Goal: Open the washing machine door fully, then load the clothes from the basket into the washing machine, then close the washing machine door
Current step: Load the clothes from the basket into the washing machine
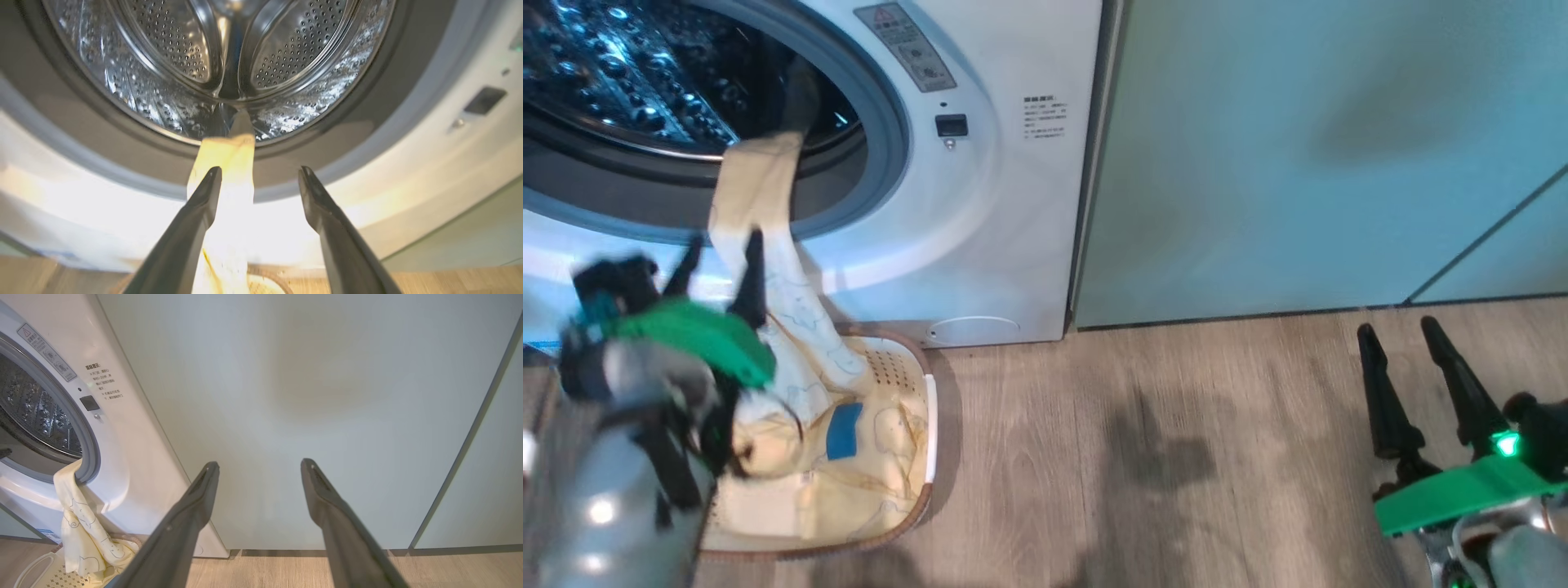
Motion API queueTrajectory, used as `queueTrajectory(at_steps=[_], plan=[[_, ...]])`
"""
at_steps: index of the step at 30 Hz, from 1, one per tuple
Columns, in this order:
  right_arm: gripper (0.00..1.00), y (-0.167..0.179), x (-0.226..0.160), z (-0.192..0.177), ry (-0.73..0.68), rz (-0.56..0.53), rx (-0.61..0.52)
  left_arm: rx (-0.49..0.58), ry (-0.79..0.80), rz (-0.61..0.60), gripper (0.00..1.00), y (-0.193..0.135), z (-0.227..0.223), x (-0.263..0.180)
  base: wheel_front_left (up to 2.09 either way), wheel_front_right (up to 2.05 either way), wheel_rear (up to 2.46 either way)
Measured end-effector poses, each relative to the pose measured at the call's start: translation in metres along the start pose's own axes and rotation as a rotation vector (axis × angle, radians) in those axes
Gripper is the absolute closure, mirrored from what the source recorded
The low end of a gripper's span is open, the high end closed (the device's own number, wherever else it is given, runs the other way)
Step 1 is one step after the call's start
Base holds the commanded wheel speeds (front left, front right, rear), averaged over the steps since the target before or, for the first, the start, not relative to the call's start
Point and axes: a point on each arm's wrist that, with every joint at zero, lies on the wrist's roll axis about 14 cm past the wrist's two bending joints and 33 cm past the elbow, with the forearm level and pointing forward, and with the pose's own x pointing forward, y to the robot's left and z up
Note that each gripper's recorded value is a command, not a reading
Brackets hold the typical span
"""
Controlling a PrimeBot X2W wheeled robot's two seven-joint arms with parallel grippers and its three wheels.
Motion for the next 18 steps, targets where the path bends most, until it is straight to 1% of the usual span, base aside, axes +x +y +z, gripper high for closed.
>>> queueTrajectory(at_steps=[3, 8, 13, 18], plan=[[0.00, 0.002, -0.004, -0.001, 0.001, 0.003, 0.004, -0.038, 0.024, 0.033, 0.00, 0.004, -0.018, -0.024, 0.00, 0.00, 0.00], [0.00, 0.003, -0.008, -0.001, 0.003, 0.003, 0.007, -0.052, 0.063, 0.101, 0.00, 0.017, -0.043, -0.060, 0.00, 0.00, 0.00], [0.00, 0.002, -0.007, -0.001, 0.003, 0.002, 0.007, -0.068, 0.085, 0.157, 0.00, 0.028, -0.057, -0.082, 0.00, 0.00, 0.00], [0.00, 0.002, -0.005, -0.005, 0.013, 0.002, 0.008, -0.082, 0.121, 0.183, 0.00, 0.031, -0.075, -0.096, 0.00, 0.00, 0.00]])
